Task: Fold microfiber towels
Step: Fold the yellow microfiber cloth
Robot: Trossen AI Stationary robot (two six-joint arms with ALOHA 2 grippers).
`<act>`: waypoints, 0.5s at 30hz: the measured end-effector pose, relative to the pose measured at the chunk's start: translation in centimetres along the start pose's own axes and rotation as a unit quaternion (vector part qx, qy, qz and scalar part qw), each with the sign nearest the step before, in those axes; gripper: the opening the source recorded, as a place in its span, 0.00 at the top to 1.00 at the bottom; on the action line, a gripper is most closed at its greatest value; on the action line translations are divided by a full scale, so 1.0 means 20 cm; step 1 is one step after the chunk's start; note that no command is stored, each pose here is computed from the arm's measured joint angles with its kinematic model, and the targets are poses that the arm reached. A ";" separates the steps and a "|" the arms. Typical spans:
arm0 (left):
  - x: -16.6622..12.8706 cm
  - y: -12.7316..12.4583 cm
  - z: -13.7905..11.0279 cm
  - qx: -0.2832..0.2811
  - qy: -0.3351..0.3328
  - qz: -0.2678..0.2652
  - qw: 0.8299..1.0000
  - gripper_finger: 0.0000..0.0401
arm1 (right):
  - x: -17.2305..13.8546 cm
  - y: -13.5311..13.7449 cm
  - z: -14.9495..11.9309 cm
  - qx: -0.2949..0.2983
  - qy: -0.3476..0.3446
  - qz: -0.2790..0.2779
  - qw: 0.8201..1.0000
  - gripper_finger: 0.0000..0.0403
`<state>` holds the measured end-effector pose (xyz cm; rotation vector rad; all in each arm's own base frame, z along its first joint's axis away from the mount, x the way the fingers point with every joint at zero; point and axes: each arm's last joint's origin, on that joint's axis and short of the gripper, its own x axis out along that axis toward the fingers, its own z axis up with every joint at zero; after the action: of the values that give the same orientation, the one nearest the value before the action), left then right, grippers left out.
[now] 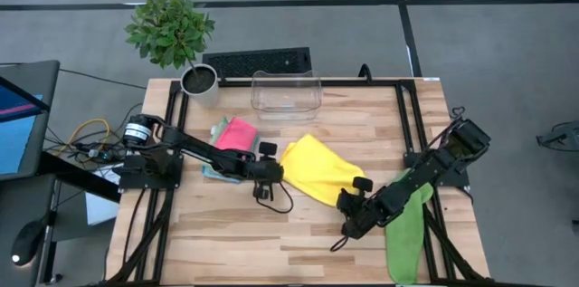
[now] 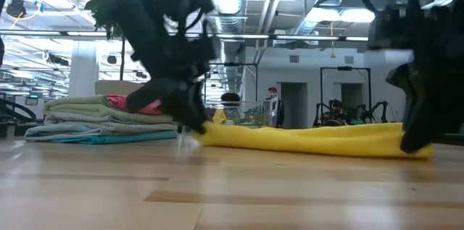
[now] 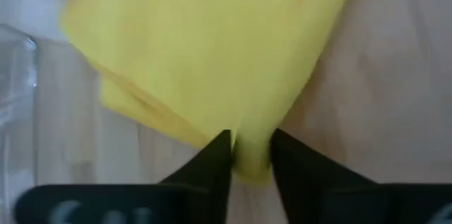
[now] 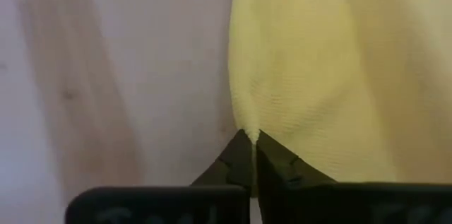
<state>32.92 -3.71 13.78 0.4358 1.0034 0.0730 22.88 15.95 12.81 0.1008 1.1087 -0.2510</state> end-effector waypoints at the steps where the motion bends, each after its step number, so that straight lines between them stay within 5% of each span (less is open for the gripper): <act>1: -0.02 0.00 0.02 -0.007 -0.004 0.003 1.000 0.81 | -0.02 0.00 0.02 0.001 -0.003 0.003 1.000 0.93; 6: -0.13 -0.01 0.10 -0.034 -0.001 0.004 0.999 0.98 | -0.19 0.02 0.10 -0.021 -0.018 0.011 1.000 0.97; 15: -0.64 0.04 0.32 -0.089 -0.066 0.047 0.993 0.99 | -0.65 -0.01 0.22 -0.042 -0.070 -0.041 0.996 0.97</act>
<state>31.47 -8.40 27.24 0.3210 0.8389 0.2148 21.25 16.75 26.37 -0.0367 0.9840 -0.2801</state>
